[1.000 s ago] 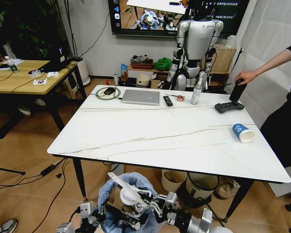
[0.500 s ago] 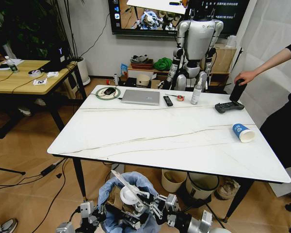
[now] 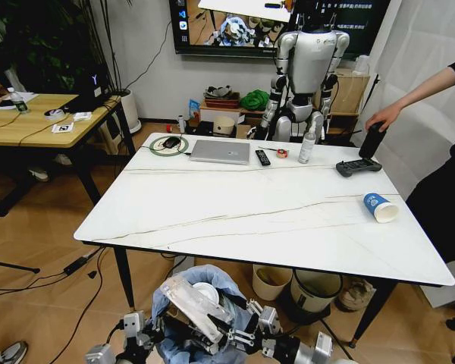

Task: Pick up the trash bin and place the trash from the table into it.

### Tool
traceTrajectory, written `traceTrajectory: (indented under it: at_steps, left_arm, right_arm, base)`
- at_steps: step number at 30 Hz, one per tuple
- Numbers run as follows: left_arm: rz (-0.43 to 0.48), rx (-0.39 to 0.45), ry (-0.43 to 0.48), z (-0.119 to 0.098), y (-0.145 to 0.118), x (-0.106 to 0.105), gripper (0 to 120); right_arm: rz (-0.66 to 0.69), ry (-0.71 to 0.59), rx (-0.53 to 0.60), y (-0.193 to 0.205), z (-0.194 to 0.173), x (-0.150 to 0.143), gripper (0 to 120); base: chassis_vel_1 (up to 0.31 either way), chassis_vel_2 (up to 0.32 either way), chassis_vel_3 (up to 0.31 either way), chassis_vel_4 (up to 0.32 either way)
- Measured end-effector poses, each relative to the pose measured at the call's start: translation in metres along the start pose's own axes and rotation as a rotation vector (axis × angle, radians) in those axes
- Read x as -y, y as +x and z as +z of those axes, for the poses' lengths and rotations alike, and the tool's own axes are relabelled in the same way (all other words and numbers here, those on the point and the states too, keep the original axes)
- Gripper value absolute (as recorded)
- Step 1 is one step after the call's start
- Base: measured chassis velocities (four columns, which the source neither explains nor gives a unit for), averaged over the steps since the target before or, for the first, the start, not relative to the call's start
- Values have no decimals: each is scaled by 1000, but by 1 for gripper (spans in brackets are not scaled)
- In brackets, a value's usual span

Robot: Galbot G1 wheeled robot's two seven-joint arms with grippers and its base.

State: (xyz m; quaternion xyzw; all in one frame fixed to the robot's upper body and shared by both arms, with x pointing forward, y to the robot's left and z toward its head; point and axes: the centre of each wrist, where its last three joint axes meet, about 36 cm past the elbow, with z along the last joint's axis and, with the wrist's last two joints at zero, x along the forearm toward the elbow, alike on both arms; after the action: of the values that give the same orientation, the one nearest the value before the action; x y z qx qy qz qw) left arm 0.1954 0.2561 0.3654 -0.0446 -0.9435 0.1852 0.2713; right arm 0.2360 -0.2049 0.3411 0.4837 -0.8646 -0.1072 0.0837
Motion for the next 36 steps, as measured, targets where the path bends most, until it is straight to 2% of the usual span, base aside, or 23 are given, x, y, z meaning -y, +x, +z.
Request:
traceTrajectory:
  at_steps: [3, 11, 14, 16, 17, 18, 22, 24, 26, 30, 32, 36]
  left_arm:
    - [-2, -3, 0, 0, 0, -1, 0]
    - [-2, -16, -3, 4, 1, 0, 0]
    - [-3, -26, -9, 7, 3, 0, 0]
    - [-4, -30, -12, 9, 5, 0, 0]
    - [-5, -32, -15, 9, 6, 0, 0]
    - [-5, -32, -15, 9, 6, 0, 0]
    - [0, -29, -20, 8, 6, 1, 0]
    - [2, -26, -20, 7, 7, 1, 0]
    - [2, -25, -20, 7, 8, 2, 0]
    - [3, -18, -19, 6, 9, 4, 0]
    - [3, -16, -19, 5, 9, 4, 0]
    - [2, -11, -18, 4, 11, 6, 0]
  right_arm:
    - [1, -1, -1, 5, -2, -4, 95]
    - [61, 42, 76, -4, -26, 6, 100]
    - [172, 88, 141, -13, -52, 26, 100]
    - [289, 120, 171, -16, -68, 40, 100]
    - [401, 146, 181, -17, -80, 51, 100]
    - [401, 146, 181, -17, -80, 51, 100]
    - [632, 175, 168, -11, -100, 87, 100]
    - [759, 167, 134, -2, -111, 119, 100]
    - [793, 163, 125, 1, -113, 128, 100]
    - [929, 146, 97, 13, -129, 181, 100]
    - [950, 145, 94, 14, -132, 191, 100]
    - [1045, 100, 76, 27, -142, 242, 100]
  base:
    - [0, 0, 0, 0]
    - [0, 0, 0, 0]
    - [0, 0, 0, 0]
    - [0, 0, 0, 0]
    - [0, 0, 0, 0]
    - [0, 0, 0, 0]
    - [0, 0, 0, 0]
    - [0, 0, 0, 0]
    - [0, 0, 0, 0]
    - [0, 0, 0, 0]
    - [0, 0, 0, 0]
    - [0, 0, 0, 0]
